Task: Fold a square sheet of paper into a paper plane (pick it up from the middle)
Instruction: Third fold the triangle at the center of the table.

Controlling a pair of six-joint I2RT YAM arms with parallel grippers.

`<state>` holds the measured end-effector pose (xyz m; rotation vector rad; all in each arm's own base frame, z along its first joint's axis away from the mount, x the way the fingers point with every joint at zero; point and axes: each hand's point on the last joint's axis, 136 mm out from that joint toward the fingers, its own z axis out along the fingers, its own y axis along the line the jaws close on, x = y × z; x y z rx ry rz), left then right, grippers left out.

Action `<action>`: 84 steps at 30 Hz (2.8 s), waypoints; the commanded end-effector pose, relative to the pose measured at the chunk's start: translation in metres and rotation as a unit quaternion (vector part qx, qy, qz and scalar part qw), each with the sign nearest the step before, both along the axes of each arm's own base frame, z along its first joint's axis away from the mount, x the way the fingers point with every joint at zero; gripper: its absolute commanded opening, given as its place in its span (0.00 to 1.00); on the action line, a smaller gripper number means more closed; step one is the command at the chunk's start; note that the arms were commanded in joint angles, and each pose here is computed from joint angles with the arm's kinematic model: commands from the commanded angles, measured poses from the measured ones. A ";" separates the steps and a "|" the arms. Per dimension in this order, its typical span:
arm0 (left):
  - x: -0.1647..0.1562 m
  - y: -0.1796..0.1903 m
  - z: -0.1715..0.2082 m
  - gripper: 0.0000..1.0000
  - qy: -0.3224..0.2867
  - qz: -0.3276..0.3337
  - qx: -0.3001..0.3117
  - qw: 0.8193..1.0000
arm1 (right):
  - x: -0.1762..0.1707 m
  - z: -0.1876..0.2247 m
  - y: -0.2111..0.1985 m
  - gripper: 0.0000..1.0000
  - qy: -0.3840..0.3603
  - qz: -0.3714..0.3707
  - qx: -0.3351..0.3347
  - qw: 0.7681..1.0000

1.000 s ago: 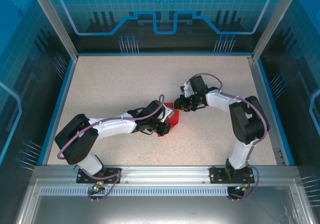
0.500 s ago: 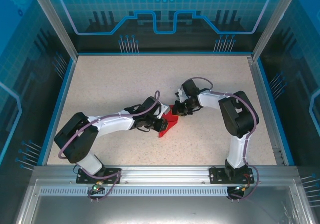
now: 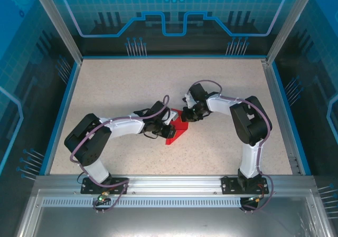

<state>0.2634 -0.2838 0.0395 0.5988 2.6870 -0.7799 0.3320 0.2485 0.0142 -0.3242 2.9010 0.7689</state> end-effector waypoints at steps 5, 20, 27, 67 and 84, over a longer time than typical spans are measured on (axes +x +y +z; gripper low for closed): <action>0.009 0.004 0.008 0.07 0.007 -0.009 -0.011 1.000 | -0.009 -0.009 -0.002 0.09 0.003 0.037 -0.047 0.998; 0.016 0.003 -0.004 0.08 0.024 -0.016 -0.006 1.000 | -0.008 -0.003 -0.002 0.08 -0.022 0.057 -0.074 0.995; 0.019 0.003 -0.008 0.09 0.032 -0.016 -0.006 0.999 | -0.009 -0.002 -0.004 0.08 -0.028 0.061 -0.080 0.995; 0.022 0.005 -0.026 0.11 0.050 -0.027 0.013 0.998 | -0.012 -0.001 -0.013 0.08 -0.047 0.078 -0.101 0.991; 0.028 0.006 -0.023 0.11 0.041 -0.030 0.020 0.999 | -0.015 -0.003 -0.014 0.08 -0.050 0.086 -0.103 0.990</action>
